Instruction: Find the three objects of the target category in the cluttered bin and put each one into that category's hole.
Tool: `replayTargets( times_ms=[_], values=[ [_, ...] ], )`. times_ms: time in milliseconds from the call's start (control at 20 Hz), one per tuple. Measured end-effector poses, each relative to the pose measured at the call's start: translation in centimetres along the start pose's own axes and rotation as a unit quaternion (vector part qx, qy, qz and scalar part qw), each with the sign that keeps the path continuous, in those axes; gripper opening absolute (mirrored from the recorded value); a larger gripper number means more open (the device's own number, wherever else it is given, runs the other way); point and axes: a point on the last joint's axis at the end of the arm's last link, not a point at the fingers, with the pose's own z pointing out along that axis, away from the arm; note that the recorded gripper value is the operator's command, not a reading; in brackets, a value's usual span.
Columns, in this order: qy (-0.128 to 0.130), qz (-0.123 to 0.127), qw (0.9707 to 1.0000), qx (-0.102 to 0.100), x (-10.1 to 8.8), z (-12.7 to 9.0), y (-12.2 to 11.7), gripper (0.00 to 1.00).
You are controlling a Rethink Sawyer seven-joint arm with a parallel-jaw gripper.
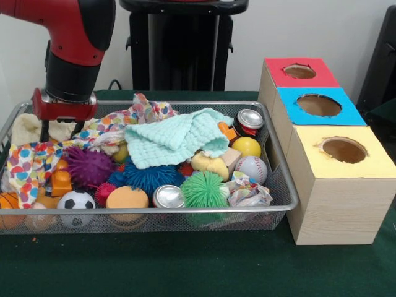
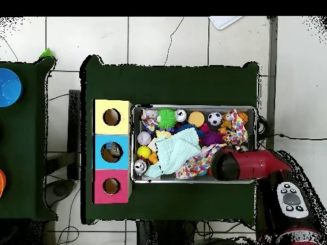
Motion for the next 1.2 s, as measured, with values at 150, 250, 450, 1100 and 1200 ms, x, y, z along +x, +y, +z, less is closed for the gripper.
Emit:
replayTargets(
  times_ms=[150,250,450,1100,1200],
  values=[
    [0.005,-0.005,1.0000,0.004,0.0,0.3,0.0,1.00],
    [0.008,-0.012,0.9998,0.010,-0.1,0.4,0.0,1.00],
    [0.016,-0.027,0.9993,0.021,-0.3,0.0,0.3,1.00],
    [0.059,-0.010,0.9977,0.030,1.6,-4.2,-2.2,1.00],
    [0.075,-0.003,0.9968,0.029,2.3,-5.4,-2.8,1.00]
  ],
)
